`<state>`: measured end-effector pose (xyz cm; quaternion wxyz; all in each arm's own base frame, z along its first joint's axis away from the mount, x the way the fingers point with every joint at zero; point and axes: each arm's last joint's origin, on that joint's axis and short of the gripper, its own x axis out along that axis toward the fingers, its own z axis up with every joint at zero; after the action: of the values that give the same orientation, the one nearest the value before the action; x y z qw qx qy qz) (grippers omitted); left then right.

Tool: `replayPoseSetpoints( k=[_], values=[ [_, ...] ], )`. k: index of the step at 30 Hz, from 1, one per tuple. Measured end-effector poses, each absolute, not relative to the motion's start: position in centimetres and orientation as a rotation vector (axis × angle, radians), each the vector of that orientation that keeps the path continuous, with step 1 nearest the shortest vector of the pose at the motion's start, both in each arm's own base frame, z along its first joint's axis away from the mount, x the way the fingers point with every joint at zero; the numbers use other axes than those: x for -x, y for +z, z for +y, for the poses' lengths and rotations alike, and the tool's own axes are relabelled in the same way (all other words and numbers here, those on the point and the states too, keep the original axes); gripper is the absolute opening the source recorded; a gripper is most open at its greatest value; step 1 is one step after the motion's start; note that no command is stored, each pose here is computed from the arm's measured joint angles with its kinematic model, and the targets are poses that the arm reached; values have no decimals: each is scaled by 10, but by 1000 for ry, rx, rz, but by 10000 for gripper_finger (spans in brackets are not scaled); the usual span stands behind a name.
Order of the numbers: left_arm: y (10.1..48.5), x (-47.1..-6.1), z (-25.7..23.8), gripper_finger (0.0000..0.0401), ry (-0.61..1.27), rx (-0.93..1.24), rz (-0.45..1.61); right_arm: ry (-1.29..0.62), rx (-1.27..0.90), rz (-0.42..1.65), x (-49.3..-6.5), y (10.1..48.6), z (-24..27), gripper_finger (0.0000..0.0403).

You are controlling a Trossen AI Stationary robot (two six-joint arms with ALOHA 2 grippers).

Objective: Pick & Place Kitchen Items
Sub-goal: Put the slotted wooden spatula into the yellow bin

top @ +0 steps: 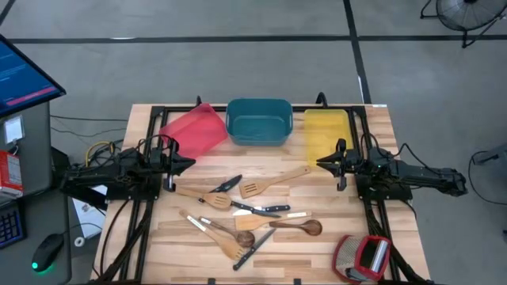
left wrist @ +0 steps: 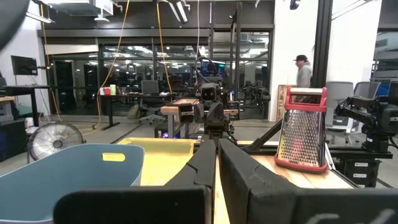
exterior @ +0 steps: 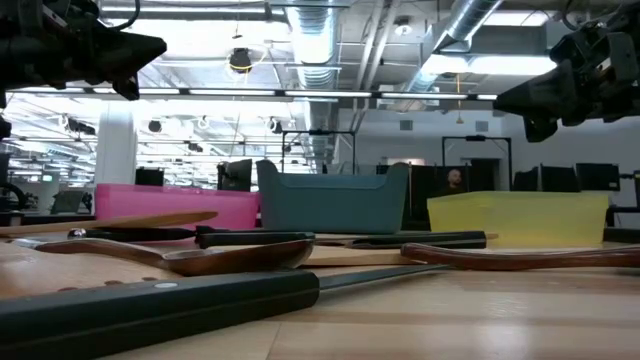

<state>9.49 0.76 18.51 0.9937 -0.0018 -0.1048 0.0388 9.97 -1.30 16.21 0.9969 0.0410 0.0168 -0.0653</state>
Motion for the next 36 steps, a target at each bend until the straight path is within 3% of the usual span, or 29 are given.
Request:
replayPoseSetpoints(
  k=[26, 36],
  values=[
    [185, -95, 8, 3, 78, 4, -211, -134, -82, 33, -100, 162, -13, 68],
    [185, -95, 8, 3, 78, 4, -211, -124, -446, 10, -100, 162, -12, 68]
  ],
)
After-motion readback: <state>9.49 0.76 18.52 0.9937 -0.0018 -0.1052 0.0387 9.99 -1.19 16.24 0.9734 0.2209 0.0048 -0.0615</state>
